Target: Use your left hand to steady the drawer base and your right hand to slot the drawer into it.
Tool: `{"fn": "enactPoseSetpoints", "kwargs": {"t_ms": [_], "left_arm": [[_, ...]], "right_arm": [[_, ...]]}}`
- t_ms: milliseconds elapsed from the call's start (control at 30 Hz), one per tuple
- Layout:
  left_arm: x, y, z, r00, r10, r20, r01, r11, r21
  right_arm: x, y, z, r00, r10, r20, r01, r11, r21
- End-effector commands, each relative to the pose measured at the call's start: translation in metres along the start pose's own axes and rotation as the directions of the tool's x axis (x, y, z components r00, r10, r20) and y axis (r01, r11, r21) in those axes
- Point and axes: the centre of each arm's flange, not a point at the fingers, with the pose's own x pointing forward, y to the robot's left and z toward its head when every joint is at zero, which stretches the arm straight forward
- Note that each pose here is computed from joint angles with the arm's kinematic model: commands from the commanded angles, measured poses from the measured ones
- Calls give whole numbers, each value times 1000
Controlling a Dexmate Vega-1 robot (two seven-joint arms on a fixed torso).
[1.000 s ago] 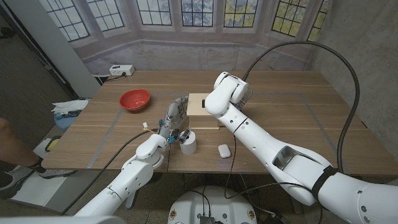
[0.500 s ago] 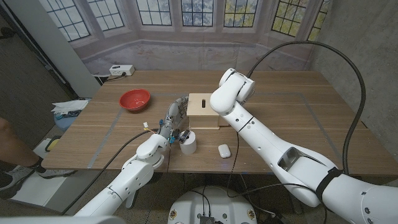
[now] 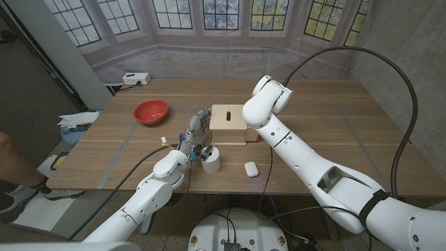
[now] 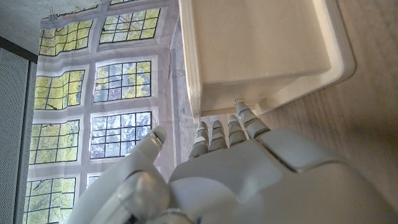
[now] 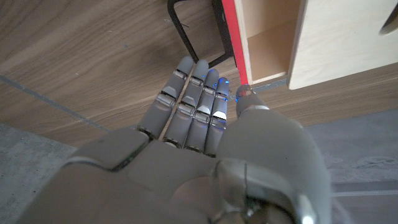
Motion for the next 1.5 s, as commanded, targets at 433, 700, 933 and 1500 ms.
{"fn": "enactPoseSetpoints", "kwargs": {"t_ms": [433,700,933,1500], "left_arm": [[1,5,2,1000,8,-2,-8,1000,12],[2,6,3,1000,11,-1,-11,1000,14],[3,6,3,1000,8,-6,-8,1000,15],[1,7,5,1000,-7,-25,7,1000,16]], "right_arm": [[24,-18,-38,990,121,74,-136,956,260],[25,-20,-43,985,153,83,-172,938,301],[26,-17,-41,980,184,74,-197,930,311],[31,-8,-35,973,216,78,-229,922,311]]}}
